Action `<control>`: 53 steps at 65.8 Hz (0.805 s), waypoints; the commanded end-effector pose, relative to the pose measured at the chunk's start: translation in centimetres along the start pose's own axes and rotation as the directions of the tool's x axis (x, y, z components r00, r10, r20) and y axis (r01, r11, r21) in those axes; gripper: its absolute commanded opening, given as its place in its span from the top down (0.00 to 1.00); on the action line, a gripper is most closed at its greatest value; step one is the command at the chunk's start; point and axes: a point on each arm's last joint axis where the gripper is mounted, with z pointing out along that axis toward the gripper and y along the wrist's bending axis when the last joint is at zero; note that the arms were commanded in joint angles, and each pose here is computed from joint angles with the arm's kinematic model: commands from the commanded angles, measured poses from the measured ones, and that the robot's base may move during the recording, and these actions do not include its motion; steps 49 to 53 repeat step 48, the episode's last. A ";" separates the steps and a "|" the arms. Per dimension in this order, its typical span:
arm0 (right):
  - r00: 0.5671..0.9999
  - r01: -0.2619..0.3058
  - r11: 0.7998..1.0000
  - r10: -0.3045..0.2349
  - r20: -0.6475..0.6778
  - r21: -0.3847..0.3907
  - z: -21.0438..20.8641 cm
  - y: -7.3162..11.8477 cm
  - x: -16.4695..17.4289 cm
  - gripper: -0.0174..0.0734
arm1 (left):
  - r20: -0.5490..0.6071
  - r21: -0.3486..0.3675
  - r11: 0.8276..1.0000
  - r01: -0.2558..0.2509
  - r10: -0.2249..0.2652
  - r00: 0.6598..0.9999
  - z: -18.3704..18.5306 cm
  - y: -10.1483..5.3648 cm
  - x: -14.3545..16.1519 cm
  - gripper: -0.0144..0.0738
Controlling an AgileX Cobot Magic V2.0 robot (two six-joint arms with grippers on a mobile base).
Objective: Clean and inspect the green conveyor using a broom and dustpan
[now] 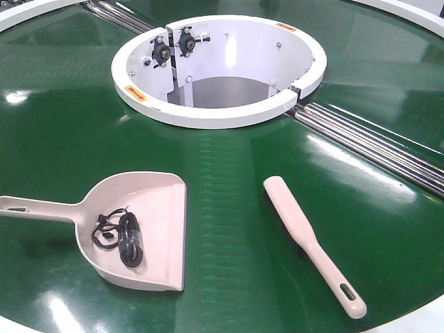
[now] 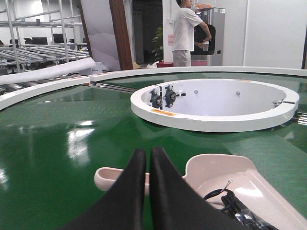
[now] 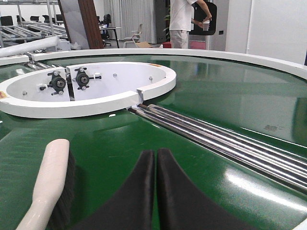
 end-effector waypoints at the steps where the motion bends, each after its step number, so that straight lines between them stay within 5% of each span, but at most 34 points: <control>1: 0.997 0.017 1.000 -0.017 0.078 -0.001 -0.1 0.0 -0.6 0.82 | 0.062 0.000 1.000 0.007 -0.007 0.998 0.1 0.0 -0.4 0.84; 53: 0.997 0.017 1.000 -0.017 0.078 -0.001 -0.1 0.0 -0.6 0.82 | 0.062 0.000 1.000 0.007 -0.007 0.998 0.1 0.0 -0.4 0.84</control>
